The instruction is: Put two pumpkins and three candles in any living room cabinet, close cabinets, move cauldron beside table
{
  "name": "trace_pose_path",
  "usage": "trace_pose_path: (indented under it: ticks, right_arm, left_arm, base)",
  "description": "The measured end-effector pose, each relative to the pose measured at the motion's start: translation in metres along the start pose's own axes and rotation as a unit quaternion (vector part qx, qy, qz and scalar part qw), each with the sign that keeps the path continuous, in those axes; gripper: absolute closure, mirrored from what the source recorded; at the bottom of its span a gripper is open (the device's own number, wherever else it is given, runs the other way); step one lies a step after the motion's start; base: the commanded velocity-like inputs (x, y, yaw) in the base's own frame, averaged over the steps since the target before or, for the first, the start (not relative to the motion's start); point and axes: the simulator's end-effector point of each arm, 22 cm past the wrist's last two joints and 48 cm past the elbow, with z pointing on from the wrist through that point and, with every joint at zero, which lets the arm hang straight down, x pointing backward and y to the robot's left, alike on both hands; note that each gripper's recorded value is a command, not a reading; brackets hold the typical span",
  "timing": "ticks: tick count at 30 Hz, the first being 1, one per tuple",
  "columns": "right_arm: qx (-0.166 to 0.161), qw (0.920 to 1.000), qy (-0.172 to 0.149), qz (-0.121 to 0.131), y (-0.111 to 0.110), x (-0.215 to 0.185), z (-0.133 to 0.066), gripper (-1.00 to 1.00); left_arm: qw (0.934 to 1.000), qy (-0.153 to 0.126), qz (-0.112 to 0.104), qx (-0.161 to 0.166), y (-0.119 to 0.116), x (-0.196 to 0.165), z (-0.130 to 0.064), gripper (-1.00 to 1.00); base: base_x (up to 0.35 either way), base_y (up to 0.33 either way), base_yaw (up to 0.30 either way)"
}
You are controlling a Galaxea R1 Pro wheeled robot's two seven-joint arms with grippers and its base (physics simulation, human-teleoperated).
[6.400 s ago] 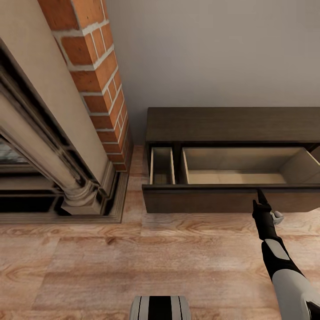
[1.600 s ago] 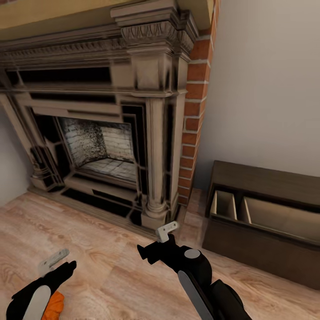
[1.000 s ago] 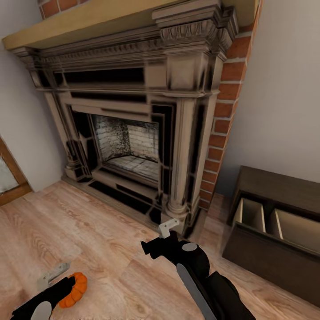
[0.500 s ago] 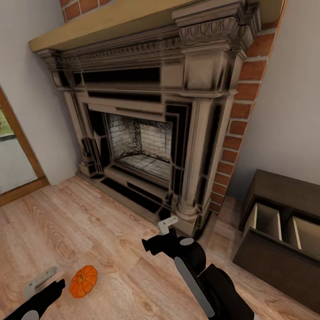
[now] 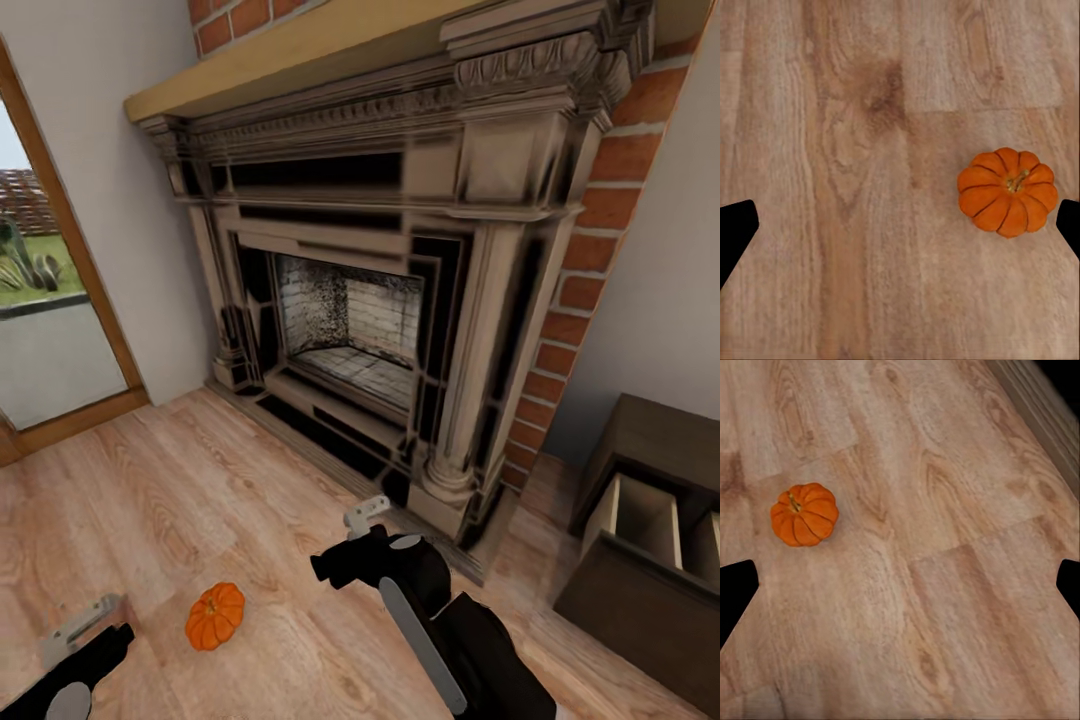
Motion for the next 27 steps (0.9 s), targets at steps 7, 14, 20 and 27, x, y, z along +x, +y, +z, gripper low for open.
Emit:
trace_pose_path:
  ticks: [7, 14, 20, 27]
  right_arm:
    - [-0.003, 0.9995, -0.029, 0.009, 0.003, -0.015, -0.003, -1.00]
    - [-0.002, 0.9995, -0.030, 0.009, 0.003, -0.016, -0.002, -1.00]
    - [0.000, 0.9994, -0.032, 0.011, 0.000, -0.017, -0.005, -1.00]
    - [0.020, 0.9984, -0.044, 0.029, -0.028, -0.006, -0.025, -1.00]
  left_arm:
    - [0.9892, 0.020, 0.100, 0.105, -0.116, -0.068, -0.016, -1.00]
    - [0.9849, 0.022, 0.116, 0.127, -0.135, -0.066, -0.022, -1.00]
    - [0.9820, 0.024, 0.128, 0.137, -0.145, -0.060, -0.025, -1.00]
    - [0.9779, 0.027, 0.143, 0.151, -0.160, -0.051, -0.031, -1.00]
  base:
    - [0.000, 0.000, 0.290]
    - [0.000, 0.000, 0.291]
    - [0.000, 0.000, 0.291]
    - [0.000, 0.000, 0.290]
